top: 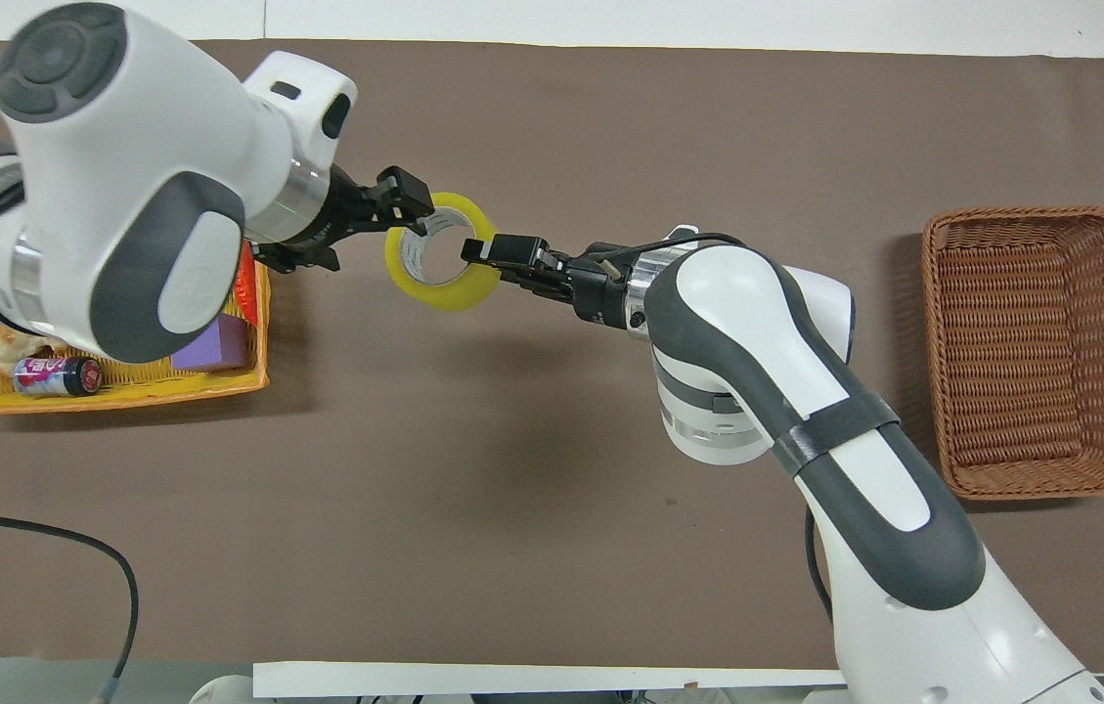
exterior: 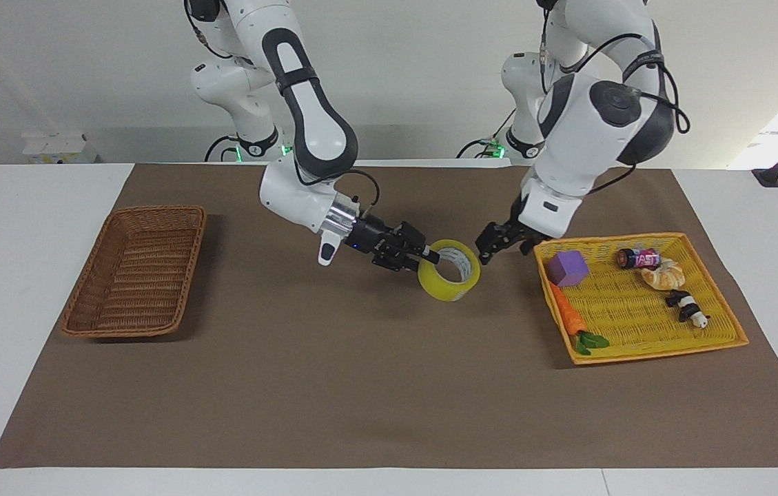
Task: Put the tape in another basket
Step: 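Grasp the tape with the right gripper while the left gripper releases, then carry the tape with the right gripper while the left gripper withdraws, then lower the tape into the wicker basket and open the right gripper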
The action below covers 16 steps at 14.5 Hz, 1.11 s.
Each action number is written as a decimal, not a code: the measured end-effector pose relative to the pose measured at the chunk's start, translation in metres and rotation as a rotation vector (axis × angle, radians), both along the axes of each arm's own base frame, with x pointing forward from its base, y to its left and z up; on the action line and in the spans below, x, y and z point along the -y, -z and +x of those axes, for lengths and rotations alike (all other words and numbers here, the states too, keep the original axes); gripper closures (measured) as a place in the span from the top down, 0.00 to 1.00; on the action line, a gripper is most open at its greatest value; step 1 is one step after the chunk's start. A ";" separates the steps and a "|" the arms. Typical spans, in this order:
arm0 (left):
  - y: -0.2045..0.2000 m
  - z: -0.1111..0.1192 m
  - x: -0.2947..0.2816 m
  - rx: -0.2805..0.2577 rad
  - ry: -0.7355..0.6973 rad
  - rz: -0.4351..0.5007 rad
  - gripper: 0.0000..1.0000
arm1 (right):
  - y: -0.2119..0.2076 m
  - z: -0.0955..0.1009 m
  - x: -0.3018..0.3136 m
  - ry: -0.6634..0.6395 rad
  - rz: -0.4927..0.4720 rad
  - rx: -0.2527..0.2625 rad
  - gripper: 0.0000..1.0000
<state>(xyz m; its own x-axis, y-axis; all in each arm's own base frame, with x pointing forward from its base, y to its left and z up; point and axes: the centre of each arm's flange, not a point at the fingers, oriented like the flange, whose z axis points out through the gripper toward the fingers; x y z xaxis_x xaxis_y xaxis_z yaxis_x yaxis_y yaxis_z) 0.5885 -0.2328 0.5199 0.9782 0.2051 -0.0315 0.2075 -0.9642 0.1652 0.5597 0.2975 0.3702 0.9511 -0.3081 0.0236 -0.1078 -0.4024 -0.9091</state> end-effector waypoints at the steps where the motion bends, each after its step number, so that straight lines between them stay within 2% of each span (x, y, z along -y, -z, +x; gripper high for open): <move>1: 0.003 0.013 -0.043 -0.010 0.018 0.011 1.00 | -0.003 0.008 0.015 -0.004 -0.017 0.016 0.54; 3: 0.006 0.032 -0.134 0.001 0.063 0.017 1.00 | -0.015 0.028 0.061 -0.038 -0.029 0.039 0.54; 5: 0.009 0.039 -0.215 0.013 0.059 0.018 1.00 | -0.025 0.045 0.128 -0.099 -0.037 0.045 0.54; 7: 0.011 0.039 -0.257 0.019 0.032 0.019 1.00 | -0.034 0.053 0.215 -0.171 -0.055 0.026 0.54; 8: 0.011 0.039 -0.262 0.020 0.025 0.020 1.00 | -0.040 0.051 0.264 -0.218 -0.081 0.012 0.54; 10: 0.011 0.039 -0.258 0.021 0.032 0.018 1.00 | -0.048 0.032 0.374 -0.288 -0.178 0.000 0.54; 12: 0.010 0.039 -0.239 0.017 0.069 0.031 1.00 | -0.046 0.000 0.469 -0.292 -0.245 -0.008 0.54; 14: -0.003 0.031 -0.217 0.011 0.128 0.092 1.00 | -0.040 -0.028 0.527 -0.251 -0.262 -0.033 0.54; 16: -0.038 0.011 -0.209 0.009 0.152 0.129 1.00 | -0.031 -0.043 0.555 -0.222 -0.271 -0.066 0.54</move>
<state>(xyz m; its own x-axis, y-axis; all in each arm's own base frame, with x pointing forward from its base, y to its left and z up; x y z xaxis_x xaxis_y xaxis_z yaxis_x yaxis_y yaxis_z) 0.5999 -0.0238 0.5582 0.9984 0.0570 -0.0056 0.0572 -0.9976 0.0395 0.5171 -0.2580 0.4010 0.9963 -0.0847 0.0124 -0.0457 -0.6482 -0.7601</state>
